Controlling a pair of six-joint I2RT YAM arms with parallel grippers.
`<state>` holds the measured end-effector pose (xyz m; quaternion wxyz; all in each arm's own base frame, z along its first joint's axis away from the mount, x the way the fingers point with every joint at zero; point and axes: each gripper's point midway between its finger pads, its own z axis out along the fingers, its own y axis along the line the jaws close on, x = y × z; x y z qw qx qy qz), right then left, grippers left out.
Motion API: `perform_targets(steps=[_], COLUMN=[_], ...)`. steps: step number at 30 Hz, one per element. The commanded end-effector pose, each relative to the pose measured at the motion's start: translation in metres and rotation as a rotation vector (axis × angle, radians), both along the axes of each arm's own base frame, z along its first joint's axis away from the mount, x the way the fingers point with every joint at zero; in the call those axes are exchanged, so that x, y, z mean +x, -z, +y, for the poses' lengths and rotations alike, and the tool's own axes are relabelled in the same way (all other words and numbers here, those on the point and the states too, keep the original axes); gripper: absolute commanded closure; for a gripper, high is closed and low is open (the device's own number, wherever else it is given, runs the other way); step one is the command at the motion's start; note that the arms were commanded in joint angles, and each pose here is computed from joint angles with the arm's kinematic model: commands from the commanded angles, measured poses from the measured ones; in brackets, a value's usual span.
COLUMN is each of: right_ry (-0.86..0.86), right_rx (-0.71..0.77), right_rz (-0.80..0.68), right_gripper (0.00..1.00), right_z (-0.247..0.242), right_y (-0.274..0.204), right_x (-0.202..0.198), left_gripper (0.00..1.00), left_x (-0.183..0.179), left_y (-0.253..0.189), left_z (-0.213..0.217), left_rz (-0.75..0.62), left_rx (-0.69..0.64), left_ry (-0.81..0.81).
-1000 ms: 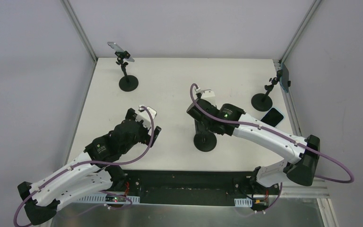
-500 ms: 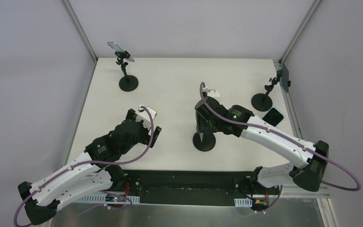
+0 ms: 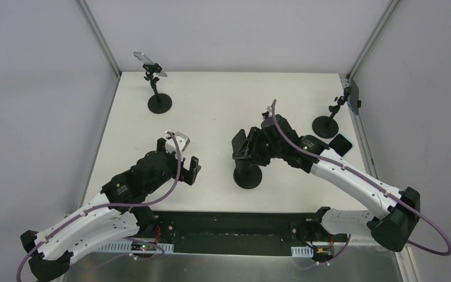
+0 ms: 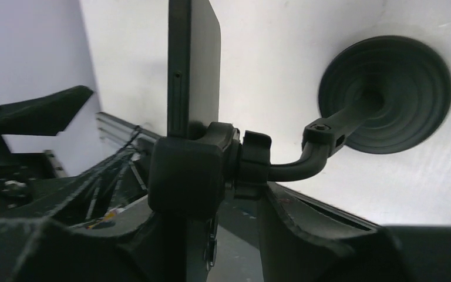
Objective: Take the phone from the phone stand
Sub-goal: Adjust the phone stand with the phone at the center of the board.
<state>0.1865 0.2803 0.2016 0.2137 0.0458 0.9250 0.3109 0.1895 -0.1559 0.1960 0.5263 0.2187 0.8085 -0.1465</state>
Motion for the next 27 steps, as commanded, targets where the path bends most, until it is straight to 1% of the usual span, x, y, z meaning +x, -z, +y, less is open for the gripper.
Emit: perform_targets(steps=[1, 10, 14, 17, 21, 22, 25, 27], right_ry=[0.049, 0.262, 0.303, 0.315, 0.317, 0.311, 0.283, 0.271], right_rx=[0.197, 0.458, 0.559, 0.566, 0.522, 0.511, 0.489, 0.476], right_rz=[0.197, 0.349, 0.403, 0.407, 0.383, 0.374, 0.334, 0.304], right_gripper=[1.00, 1.00, 1.00, 1.00, 1.00, 0.96, 0.63, 0.44], right_z=[0.020, 0.031, 0.039, 0.039, 0.037, 0.036, 0.036, 0.034], right_y=[0.010, 0.018, 0.016, 0.017, 0.016, 0.014, 0.004, -0.003], right_x=[-0.015, 0.005, 0.009, 0.011, 0.013, 0.013, 0.014, 0.015], left_gripper=[0.02, 0.03, 0.03, 0.03, 0.02, 0.01, 0.01, 0.01], left_x=[-0.001, -0.003, -0.003, -0.004, -0.004, -0.004, -0.004, -0.005], left_y=[-0.007, -0.009, -0.009, -0.009, -0.010, -0.010, -0.010, -0.011], left_z=[-0.007, -0.006, -0.006, -0.005, -0.005, -0.004, -0.003, -0.002], left_rz=[-0.003, -0.016, -0.015, -0.017, -0.021, -0.023, -0.027, -0.031], left_rx=[-0.079, -0.091, -0.097, -0.100, -0.106, -0.106, -0.109, -0.113], left_ry=[0.004, 0.011, 0.013, 0.012, 0.013, 0.011, 0.007, 0.007])
